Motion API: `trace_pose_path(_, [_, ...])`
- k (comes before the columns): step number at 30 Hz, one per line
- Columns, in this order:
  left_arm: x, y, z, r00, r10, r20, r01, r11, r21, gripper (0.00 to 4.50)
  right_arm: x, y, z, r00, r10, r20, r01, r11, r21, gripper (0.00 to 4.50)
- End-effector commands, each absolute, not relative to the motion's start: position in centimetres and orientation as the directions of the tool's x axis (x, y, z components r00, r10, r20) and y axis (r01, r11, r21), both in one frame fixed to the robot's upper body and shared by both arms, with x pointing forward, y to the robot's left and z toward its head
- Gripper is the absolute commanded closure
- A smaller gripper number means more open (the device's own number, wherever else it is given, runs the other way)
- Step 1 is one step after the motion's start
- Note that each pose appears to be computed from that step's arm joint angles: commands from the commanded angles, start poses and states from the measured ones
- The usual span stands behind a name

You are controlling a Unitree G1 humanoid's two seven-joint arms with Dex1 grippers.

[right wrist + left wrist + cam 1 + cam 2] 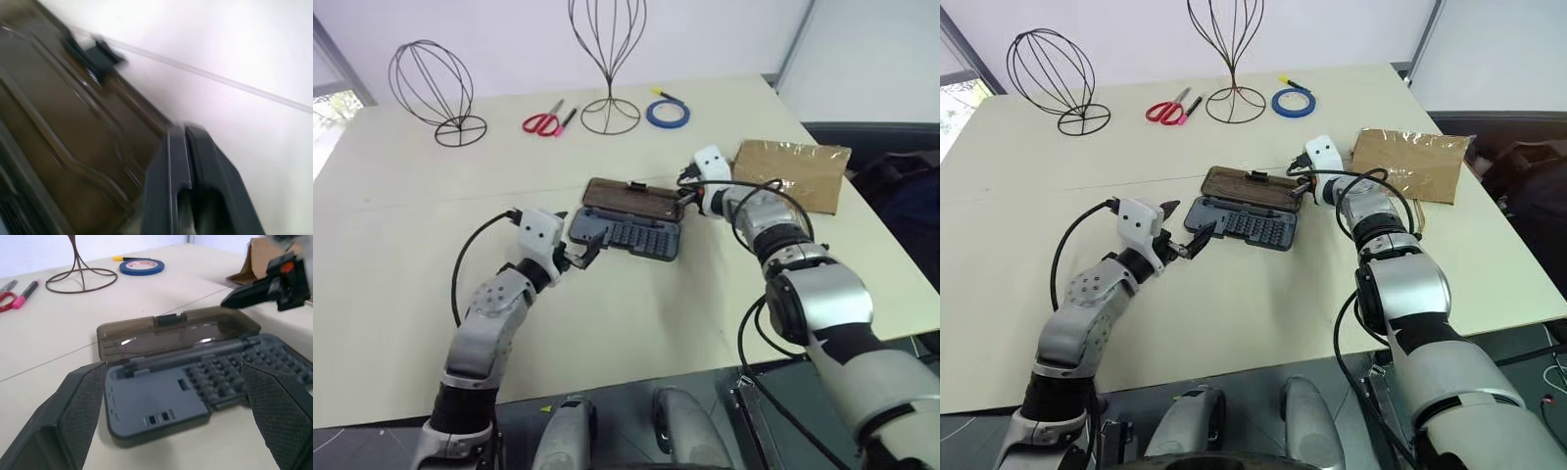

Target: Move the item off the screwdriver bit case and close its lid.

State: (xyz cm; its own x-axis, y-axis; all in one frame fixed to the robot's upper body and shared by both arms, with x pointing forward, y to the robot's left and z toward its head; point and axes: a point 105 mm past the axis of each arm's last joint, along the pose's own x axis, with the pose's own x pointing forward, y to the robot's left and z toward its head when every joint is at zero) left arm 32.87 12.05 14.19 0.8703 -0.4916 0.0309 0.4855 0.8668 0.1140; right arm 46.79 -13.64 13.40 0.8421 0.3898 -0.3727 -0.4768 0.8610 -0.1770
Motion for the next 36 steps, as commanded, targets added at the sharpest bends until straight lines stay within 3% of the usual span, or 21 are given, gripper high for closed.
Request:
trace_pose_path(1, [32.7, 12.3, 15.7, 0.870, -0.487, 0.076, 0.474, 0.869, 0.141, 0.00, 46.8, -13.1, 13.5, 0.835, 0.406, -0.371, -0.493, 0.851, -0.179, 4.47])
trace_pose_path(15, [32.8, 12.2, 15.7, 0.869, -0.489, 0.075, 0.476, 0.868, 0.140, 0.00, 46.3, -12.6, 12.1, 0.805, 0.425, -0.413, -0.540, 0.813, -0.216, 4.47])
trace_pose_path(18, [32.8, 12.2, 15.7, 0.869, -0.488, 0.076, 0.476, 0.868, 0.140, 0.00, 46.4, -12.7, 12.2, 0.814, 0.415, -0.407, -0.526, 0.824, -0.211, 3.60])
trace_pose_path(23, [32.7, 12.2, 15.7, 0.870, -0.487, 0.076, 0.474, 0.869, 0.141, 0.00, 46.4, -12.5, 12.4, 0.816, 0.412, -0.406, -0.522, 0.826, -0.211, 1.02])
trace_pose_path(31, [32.7, 12.2, 15.7, 0.870, -0.486, 0.079, 0.473, 0.870, 0.143, 0.00, 46.7, -12.9, 12.3, 0.833, 0.364, -0.415, -0.480, 0.850, -0.218, 1.02])
trace_pose_path(34, [32.7, 12.2, 15.8, 0.872, -0.483, 0.081, 0.469, 0.871, 0.143, 0.00, 46.6, -12.9, 12.2, 0.831, 0.365, -0.420, -0.479, 0.853, -0.206, 1.90])
trace_pose_path(36, [32.7, 12.3, 15.8, 0.873, -0.481, 0.082, 0.467, 0.873, 0.144, 0.00, 46.6, -12.8, 12.2, 0.829, 0.367, -0.422, -0.481, 0.853, -0.203, 2.89])
